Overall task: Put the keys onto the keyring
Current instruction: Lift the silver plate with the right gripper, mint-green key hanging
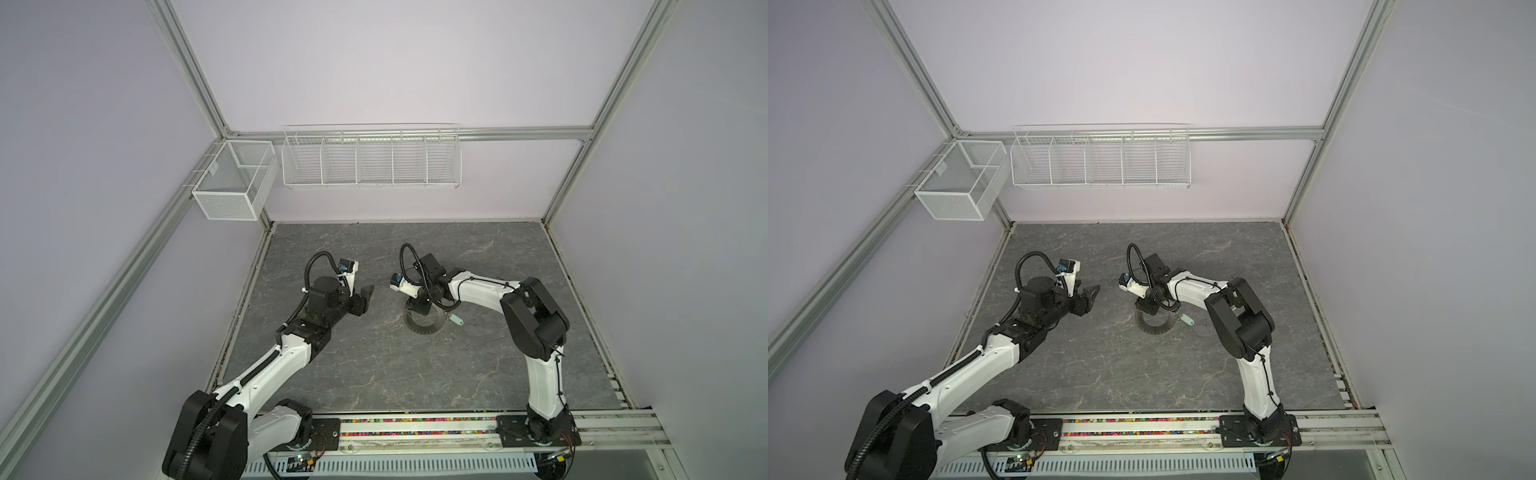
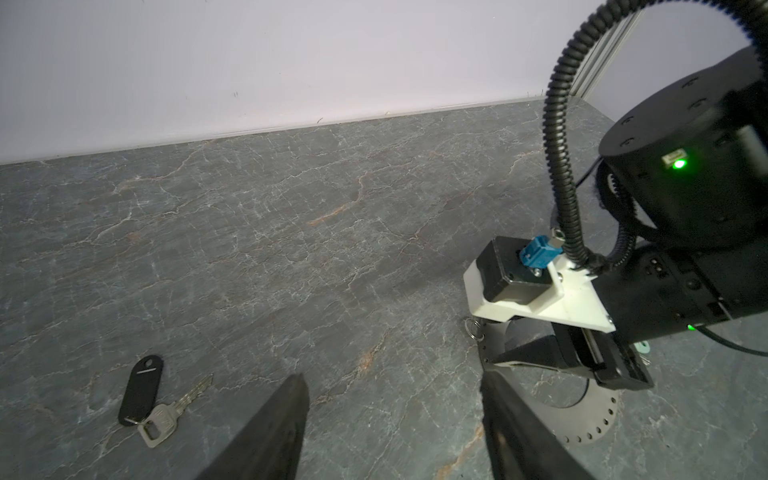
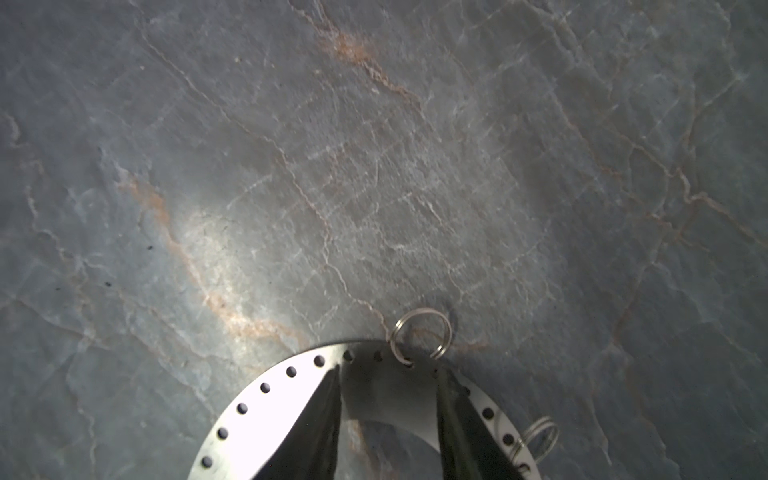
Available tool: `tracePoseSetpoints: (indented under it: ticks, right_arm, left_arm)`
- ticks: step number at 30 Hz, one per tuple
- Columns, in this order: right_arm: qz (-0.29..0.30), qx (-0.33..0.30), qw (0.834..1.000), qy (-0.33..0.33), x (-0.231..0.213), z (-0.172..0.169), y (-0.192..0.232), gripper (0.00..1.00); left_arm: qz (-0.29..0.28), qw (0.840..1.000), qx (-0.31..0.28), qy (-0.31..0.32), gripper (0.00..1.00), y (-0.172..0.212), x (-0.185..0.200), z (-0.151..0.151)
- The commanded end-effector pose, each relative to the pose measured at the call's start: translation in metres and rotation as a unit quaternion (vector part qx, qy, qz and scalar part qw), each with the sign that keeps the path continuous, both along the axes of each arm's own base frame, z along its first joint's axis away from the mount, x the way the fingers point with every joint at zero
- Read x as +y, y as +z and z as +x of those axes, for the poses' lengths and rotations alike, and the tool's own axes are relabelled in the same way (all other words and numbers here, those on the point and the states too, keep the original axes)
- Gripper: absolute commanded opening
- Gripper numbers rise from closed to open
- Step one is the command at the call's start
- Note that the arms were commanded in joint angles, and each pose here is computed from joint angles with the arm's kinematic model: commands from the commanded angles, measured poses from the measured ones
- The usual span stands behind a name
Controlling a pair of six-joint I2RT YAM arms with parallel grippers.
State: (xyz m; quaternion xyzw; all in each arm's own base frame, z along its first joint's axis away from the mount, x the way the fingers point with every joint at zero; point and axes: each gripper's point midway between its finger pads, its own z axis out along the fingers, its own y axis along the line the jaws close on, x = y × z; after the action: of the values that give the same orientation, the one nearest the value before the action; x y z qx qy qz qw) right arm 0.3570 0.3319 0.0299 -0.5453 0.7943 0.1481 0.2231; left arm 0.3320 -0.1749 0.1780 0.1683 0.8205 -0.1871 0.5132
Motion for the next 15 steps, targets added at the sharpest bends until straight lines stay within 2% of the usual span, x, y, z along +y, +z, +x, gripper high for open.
tracePoseSetpoints:
  ticks: [1, 8, 15]
  right_arm:
    - [0.0, 0.031, 1.0, 0.003, 0.005, -0.008, -0.004, 0.4]
    - [-0.024, 0.058, 0.998, -0.006, 0.001, -0.015, -0.021, 0.38]
    - [-0.049, 0.02, 0.997, -0.051, -0.005, -0.003, -0.028, 0.31]
  left_arm:
    - [-0.001, 1.0, -0.004, -0.004, 0.66, 0.003, -0.001, 0.003]
    - [0.001, 1.0, -0.002, -0.003, 0.66, 0.002, -0.001, 0.004]
    - [0.0, 1.0, 0.002, -0.003, 0.66, 0.0, -0.002, 0.005]
